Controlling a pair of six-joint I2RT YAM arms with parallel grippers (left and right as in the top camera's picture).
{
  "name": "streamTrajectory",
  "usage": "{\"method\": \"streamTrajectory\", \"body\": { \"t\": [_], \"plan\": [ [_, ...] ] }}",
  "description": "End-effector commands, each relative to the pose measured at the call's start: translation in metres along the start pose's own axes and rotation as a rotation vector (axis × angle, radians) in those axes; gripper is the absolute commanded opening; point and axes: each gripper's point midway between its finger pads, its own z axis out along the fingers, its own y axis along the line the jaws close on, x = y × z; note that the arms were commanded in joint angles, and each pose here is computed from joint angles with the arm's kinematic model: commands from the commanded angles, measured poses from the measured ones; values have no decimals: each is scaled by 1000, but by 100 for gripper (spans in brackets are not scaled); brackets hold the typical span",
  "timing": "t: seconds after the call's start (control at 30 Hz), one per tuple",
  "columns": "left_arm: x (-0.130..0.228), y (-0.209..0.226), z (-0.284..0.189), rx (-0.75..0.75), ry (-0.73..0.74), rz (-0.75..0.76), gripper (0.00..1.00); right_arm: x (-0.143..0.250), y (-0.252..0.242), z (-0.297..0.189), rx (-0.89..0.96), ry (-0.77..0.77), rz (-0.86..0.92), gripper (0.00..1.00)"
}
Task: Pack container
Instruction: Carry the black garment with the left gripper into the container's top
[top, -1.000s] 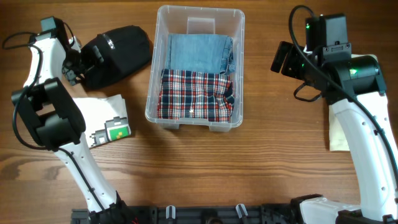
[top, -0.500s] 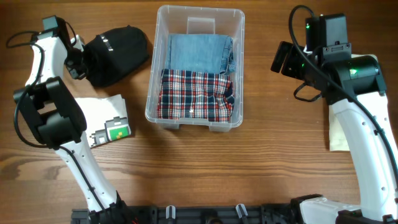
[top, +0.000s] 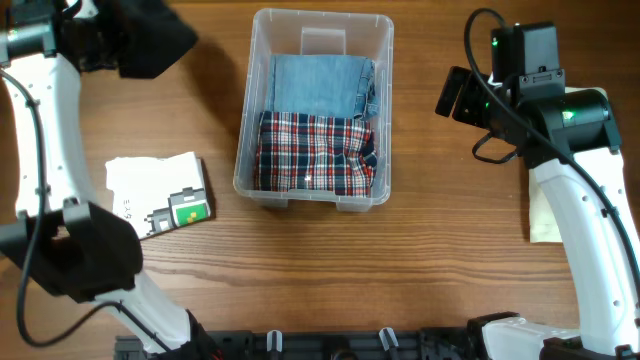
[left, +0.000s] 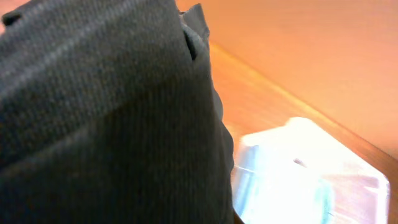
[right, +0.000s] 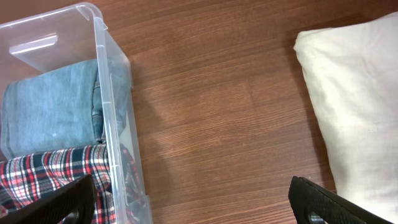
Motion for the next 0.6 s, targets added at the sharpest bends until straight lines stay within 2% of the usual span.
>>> {"method": "streamTrajectory", "body": {
  "t": [0.0,0.13,0.23,0.43,0.57],
  "plan": [
    [-3,-96,-57,177,-109,135,4,-1,0,2,5,2,-6,100],
    [34,-177,-83,339,-100,307,4,-1,0,2,5,2,-6,100],
    [77,-229,-91,507,-5,404,4,-1,0,2,5,2,-6,100],
    [138,-276,-72,596,100,582,4,0,0,2,5,3,-6,100],
    [161,-273,-42,574,180,627,4,0,0,2,5,3,-6,100]
  ]
}}
